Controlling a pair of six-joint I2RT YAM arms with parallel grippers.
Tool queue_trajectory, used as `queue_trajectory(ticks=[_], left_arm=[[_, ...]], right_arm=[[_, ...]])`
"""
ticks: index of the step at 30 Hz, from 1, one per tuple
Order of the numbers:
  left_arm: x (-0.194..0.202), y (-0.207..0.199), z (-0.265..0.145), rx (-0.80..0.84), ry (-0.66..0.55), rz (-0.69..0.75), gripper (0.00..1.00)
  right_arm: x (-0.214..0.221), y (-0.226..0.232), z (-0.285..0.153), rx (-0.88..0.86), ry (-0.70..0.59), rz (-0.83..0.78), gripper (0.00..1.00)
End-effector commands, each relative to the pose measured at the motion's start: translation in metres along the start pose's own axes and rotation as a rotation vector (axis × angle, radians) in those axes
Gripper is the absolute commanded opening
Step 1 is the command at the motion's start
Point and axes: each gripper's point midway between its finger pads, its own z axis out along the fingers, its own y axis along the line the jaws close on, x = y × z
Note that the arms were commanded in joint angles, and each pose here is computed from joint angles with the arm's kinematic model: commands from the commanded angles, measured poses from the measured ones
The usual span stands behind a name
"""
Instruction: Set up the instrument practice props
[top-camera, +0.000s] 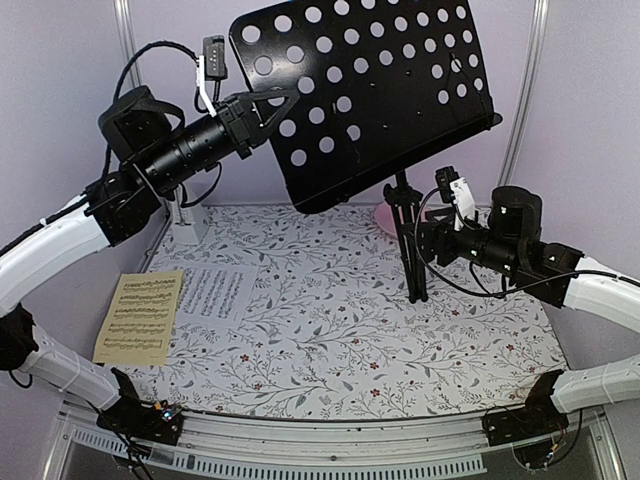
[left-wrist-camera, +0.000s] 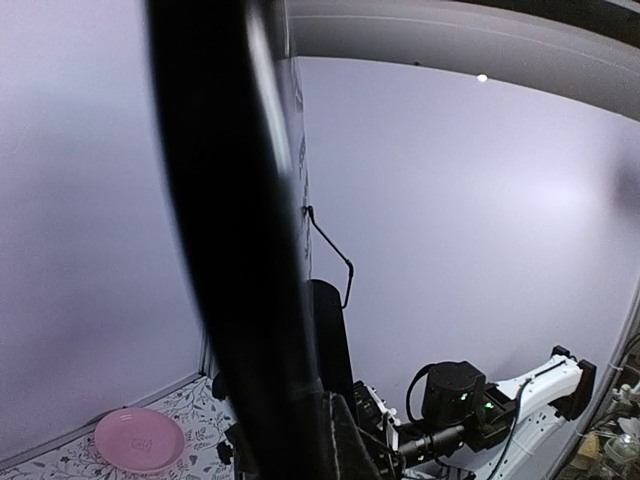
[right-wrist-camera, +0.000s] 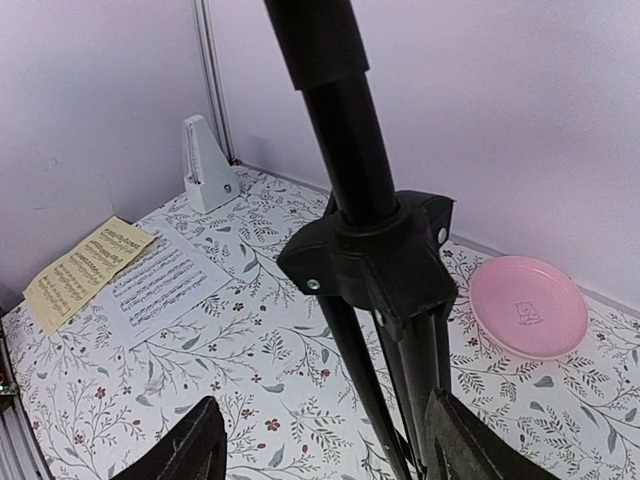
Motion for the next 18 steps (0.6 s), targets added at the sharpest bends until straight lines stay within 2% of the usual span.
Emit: queue_trajectory(ticks=[1,6,10,18], left_arm=[[-0.102,-0.033,-0.022,0.077,-0.299,0.111,0.00],[-0.103,-0.035,-0.021,0.089,-0.300,0.113,0.00],[-0.102,-0.035,-0.019,0.092,-0.297,0.111,0.00],[-0.104,-0.035,-0.014,0.096,-0.296,0.113,0.00]], right_arm=[[-0.009,-0.026,-0.001,0.075,-0.048,-0.010,0.69],[-0.007,-0.047,0.003,0.002,-0.054,0.032,0.69],[-0.008,-0.037,0.019,-0.130,-0.025,0.015,0.68],[-0.016,-0.021,0.023,-0.232,-0.029,-0.044,0.66]])
